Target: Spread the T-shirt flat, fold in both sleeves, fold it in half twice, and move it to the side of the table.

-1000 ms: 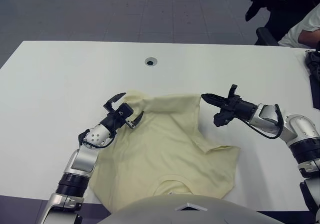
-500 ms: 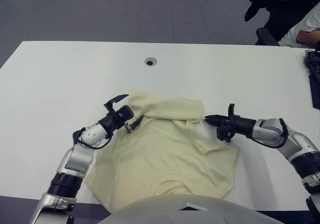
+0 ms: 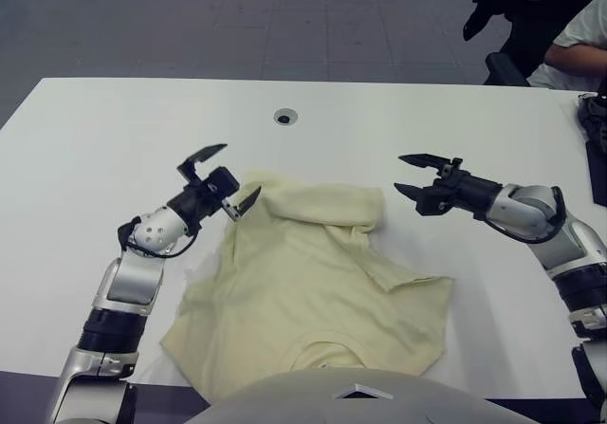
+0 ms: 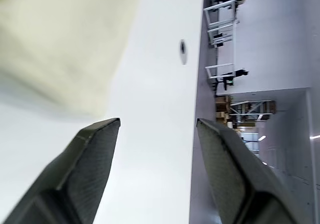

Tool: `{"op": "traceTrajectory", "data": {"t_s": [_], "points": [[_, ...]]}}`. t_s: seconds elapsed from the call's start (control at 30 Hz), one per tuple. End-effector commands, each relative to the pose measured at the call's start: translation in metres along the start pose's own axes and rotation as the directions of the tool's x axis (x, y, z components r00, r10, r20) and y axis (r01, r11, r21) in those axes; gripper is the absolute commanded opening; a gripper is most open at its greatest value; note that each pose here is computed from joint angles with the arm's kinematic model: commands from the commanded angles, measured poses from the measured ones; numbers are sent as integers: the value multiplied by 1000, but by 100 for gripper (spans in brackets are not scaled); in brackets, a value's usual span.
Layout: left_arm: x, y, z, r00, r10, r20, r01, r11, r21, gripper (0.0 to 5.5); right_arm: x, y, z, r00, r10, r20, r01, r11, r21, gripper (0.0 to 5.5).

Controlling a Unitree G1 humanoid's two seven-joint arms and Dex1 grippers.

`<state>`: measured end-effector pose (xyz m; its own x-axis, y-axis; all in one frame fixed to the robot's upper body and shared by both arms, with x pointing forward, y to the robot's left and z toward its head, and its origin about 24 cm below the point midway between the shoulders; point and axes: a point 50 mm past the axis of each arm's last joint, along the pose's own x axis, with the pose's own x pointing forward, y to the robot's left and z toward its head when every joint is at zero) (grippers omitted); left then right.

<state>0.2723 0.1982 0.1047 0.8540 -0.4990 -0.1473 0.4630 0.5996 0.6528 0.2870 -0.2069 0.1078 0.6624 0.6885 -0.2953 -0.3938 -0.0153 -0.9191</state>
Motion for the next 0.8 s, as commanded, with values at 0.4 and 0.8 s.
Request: {"op": "traceTrajectory", "data": {"t_s": [0.4,0.8], "points": [[19,-2,9,1000,-14,19,10,982,191,540,53,49,-17,961,267,-74,-268,963,-6,538],[23,-42,29,987,-136,90,114,970,215,540,76,-26,-45,940,-208,-271,189,977,-95,538]]}}
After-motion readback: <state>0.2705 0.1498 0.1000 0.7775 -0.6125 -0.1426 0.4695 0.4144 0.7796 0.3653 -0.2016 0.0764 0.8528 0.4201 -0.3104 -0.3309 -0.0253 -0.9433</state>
